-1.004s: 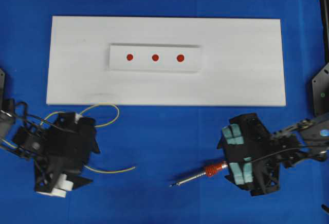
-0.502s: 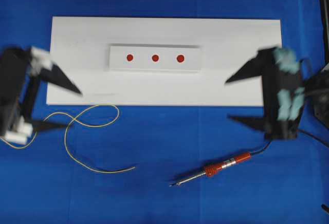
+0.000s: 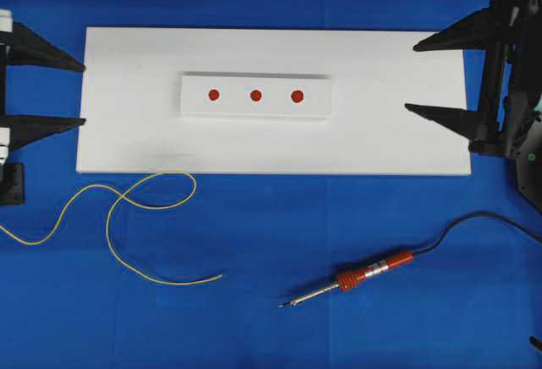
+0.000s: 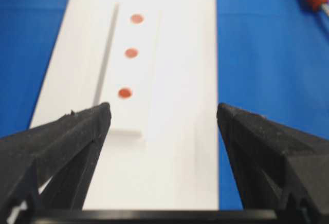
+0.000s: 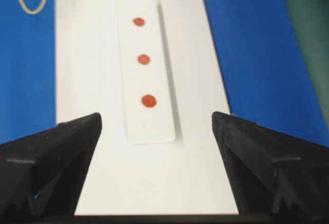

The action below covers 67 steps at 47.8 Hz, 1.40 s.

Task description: Touch the tip of the soldering iron to the tip of the solder at the mark.

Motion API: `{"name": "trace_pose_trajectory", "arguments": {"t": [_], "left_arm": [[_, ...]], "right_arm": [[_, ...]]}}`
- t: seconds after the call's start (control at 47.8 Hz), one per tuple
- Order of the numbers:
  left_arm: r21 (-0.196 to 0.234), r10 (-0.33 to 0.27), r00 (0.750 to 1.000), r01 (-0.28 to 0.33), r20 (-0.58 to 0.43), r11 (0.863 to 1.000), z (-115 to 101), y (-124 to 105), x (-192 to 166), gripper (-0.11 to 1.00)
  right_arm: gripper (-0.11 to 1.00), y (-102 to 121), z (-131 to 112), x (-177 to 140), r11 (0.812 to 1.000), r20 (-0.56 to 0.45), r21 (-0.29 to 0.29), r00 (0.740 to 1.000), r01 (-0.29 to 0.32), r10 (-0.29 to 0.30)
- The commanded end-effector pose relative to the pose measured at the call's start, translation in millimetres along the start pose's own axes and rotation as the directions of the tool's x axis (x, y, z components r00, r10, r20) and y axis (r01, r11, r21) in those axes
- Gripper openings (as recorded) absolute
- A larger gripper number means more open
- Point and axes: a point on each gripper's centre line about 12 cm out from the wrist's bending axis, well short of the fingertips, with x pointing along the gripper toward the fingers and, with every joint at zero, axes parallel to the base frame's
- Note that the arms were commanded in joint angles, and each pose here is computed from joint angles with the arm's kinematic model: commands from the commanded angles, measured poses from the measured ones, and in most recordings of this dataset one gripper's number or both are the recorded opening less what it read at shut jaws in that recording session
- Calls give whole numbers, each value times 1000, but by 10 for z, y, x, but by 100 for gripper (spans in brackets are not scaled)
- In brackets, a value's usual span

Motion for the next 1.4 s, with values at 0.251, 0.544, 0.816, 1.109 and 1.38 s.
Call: {"name": "trace_pose_trajectory", "arguments": {"t": [0.251, 0.544, 0.816, 1.109, 1.38], "left_arm": [[-22, 9, 996, -7, 92, 1000, -340, -2, -136, 79], [-30, 10, 991, -6, 136, 1000, -537, -11, -129, 79], [-57, 10, 992, -3, 128, 998, -569, -13, -118, 76], [-62, 10, 992, -2, 128, 998, -573, -13, -118, 76], [-58, -1, 992, 8, 126, 998, -576, -29, -115, 76]], "right_arm": [[84, -99, -391, -22, 998, 142, 38, 989, -56, 50], [84, -167, -744, 32, 994, 136, 88, 990, -58, 45], [84, -162, -825, 38, 994, 126, 88, 991, -61, 50], [83, -164, -832, 42, 994, 120, 88, 992, -59, 48], [82, -165, -834, 42, 994, 119, 88, 992, -58, 47]]}}
